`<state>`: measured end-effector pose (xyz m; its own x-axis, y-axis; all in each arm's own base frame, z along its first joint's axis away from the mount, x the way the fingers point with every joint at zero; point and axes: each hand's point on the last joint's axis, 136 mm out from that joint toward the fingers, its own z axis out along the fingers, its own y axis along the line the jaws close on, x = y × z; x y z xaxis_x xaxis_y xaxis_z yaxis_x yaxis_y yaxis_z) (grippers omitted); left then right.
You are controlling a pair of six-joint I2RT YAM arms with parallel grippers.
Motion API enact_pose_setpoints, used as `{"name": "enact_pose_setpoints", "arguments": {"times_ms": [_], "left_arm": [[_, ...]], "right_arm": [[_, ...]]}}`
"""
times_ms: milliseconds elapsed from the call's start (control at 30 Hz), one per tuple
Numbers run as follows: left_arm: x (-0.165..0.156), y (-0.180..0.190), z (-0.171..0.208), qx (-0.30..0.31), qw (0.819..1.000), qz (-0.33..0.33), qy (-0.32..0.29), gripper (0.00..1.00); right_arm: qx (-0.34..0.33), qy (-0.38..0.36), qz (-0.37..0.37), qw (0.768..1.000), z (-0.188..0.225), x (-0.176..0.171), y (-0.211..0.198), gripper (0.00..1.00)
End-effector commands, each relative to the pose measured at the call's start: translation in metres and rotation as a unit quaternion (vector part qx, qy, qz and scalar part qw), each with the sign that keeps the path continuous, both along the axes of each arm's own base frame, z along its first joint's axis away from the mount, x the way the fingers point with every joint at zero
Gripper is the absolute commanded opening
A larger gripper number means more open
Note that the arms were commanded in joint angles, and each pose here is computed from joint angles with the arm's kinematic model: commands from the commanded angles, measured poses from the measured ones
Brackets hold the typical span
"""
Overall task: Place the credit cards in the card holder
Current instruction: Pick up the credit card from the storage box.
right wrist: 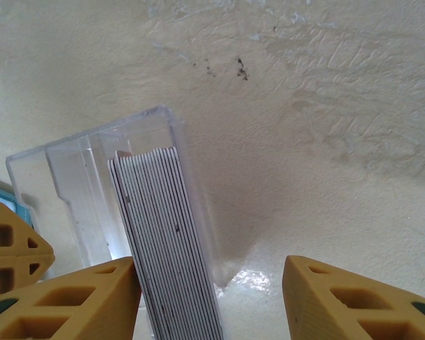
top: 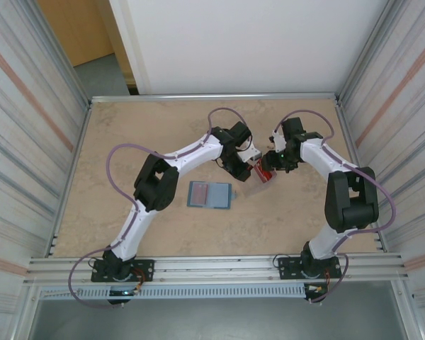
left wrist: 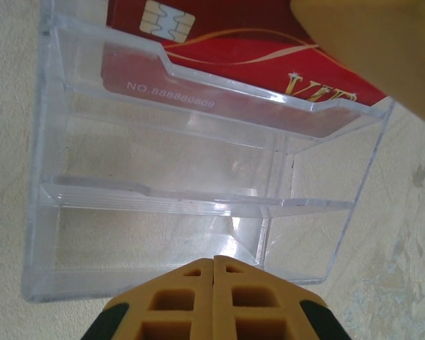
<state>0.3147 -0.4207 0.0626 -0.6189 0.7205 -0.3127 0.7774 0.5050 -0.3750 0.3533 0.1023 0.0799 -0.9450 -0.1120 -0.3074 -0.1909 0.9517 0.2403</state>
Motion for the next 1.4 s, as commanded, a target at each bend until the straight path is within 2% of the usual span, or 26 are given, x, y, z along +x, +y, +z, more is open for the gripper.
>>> {"name": "enact_pose_setpoints", "arguments": {"times_ms": [0,767,1367], "left_arm": [[-0.019,0.01,-0.035,0.039,0.998,-0.012,0.038,0.0],[-0.021,0.013,-0.034,0.041,0.998,-0.016,0.035,0.0],[-0.023,0.013,-0.043,0.047,0.998,-0.02,0.041,0.0]], "right_arm": [[-0.017,-0.013,-0.001,1.0,0.003,0.007,-0.009,0.54],[-0.005,-0.042,0.002,0.999,0.025,0.007,-0.012,0.5],[0.004,-0.053,0.02,0.998,0.035,0.008,-0.008,0.32]]}}
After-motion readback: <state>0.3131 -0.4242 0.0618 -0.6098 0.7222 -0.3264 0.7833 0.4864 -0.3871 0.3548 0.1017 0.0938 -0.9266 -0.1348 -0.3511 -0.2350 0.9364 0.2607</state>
